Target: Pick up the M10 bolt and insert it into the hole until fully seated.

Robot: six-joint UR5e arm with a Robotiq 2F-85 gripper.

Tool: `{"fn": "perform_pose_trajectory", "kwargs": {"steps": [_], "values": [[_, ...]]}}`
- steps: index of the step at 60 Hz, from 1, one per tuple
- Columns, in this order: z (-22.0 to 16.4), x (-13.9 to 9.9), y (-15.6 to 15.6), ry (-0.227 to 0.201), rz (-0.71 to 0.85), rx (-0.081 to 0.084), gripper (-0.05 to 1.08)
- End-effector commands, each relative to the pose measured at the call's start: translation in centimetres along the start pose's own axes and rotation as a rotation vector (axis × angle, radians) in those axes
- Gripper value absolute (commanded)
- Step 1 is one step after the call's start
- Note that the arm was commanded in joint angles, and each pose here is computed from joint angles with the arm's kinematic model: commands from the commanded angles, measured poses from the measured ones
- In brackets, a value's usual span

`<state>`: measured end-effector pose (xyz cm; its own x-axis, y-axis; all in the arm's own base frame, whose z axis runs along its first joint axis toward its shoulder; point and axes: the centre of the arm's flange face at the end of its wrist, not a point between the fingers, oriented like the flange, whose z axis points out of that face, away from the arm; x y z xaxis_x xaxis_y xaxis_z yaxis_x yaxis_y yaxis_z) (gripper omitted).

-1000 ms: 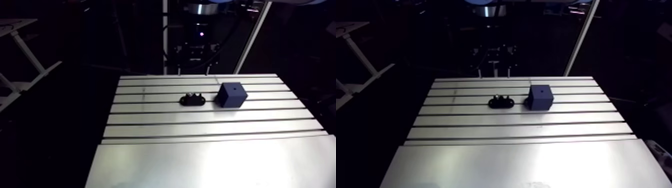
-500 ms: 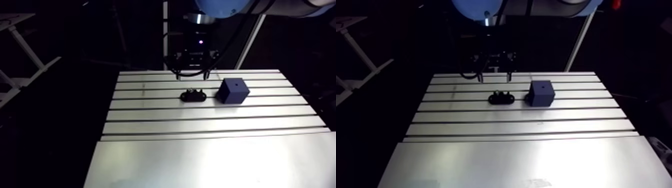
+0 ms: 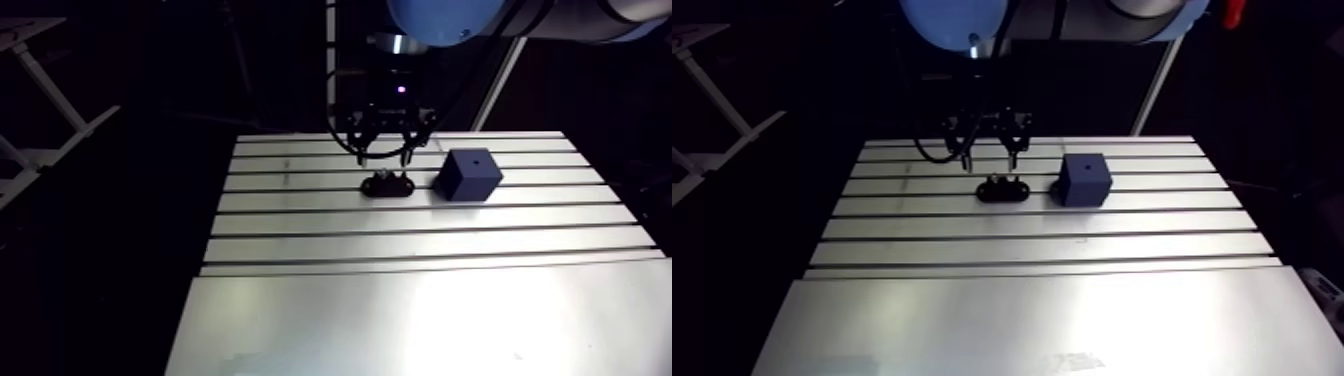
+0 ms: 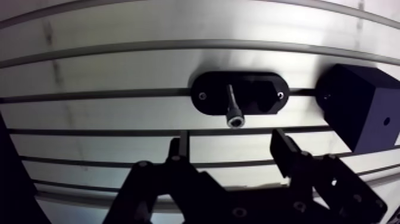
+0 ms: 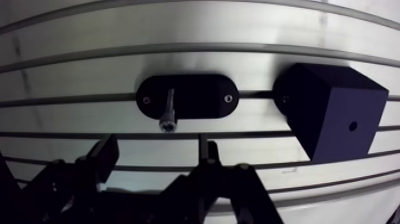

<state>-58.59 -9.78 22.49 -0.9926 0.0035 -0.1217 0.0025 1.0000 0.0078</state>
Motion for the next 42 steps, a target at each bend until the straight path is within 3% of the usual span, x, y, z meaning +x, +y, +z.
{"fn": "perform_pose_trajectory", "kwargs": {"steps": [1, 9, 42], "values": [[0.4, 0.1, 0.0, -0.005, 0.0, 0.0, 0.31], [0.3, 0.4, 0.0, 0.011, -0.003, -0.003, 0.35], [1.5, 0.8, 0.1, -0.009, -0.005, -0.004, 0.42]]}}
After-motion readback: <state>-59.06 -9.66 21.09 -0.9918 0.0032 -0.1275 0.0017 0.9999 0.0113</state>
